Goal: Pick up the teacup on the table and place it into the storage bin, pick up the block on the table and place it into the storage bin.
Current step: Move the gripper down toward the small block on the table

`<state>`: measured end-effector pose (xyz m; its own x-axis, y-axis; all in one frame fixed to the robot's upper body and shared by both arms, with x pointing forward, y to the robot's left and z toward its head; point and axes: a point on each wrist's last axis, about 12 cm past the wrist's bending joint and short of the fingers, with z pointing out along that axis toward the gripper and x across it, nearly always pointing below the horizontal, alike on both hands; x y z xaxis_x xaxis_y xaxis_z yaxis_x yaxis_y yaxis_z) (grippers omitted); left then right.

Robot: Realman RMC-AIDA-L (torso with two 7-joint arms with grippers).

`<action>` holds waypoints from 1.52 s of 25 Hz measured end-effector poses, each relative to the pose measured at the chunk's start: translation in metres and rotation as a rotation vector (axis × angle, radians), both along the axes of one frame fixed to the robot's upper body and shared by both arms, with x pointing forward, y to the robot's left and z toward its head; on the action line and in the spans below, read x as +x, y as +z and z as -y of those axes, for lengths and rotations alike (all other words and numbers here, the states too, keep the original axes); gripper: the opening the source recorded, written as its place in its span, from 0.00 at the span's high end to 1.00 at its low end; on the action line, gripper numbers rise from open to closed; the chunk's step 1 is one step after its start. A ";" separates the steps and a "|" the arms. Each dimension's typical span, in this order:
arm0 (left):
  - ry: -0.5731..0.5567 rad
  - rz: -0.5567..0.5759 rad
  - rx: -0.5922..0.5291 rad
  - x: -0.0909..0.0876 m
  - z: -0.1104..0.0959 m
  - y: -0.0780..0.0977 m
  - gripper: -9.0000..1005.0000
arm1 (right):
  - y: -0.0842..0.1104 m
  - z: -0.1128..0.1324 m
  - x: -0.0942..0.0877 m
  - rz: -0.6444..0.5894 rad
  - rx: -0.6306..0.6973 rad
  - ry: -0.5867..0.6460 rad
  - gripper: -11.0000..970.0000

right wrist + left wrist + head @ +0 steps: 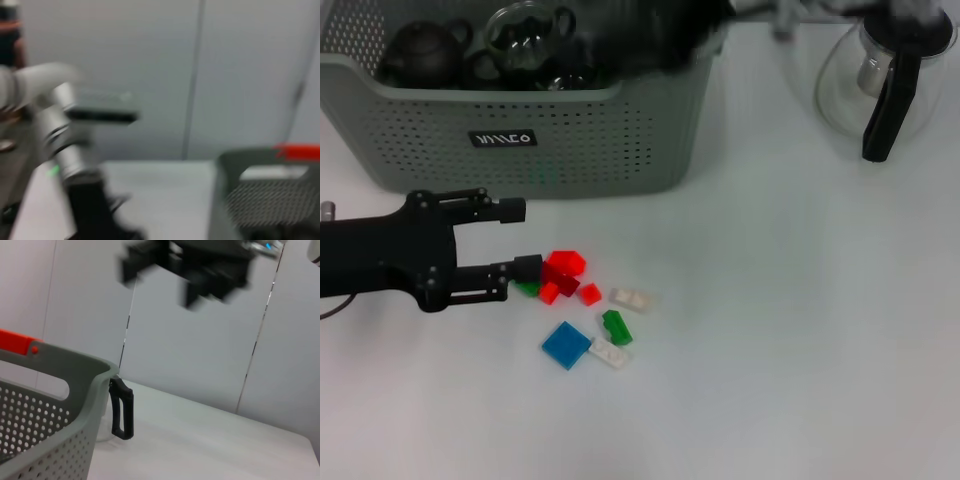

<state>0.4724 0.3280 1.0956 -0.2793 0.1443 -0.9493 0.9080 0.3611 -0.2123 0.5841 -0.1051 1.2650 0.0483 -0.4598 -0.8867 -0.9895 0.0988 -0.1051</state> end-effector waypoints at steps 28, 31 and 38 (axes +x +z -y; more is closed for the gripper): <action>0.052 -0.080 0.131 -0.002 -0.012 -0.016 0.23 | -0.100 -0.061 -0.014 -0.299 -0.788 -0.048 0.34; 0.050 -0.078 0.130 -0.002 -0.011 -0.016 0.17 | -0.109 -0.070 -0.013 -0.264 -0.803 -0.070 0.34; 0.047 -0.076 0.131 -0.001 -0.011 -0.016 0.17 | -0.125 -0.084 -0.016 -0.213 -0.758 -0.086 0.34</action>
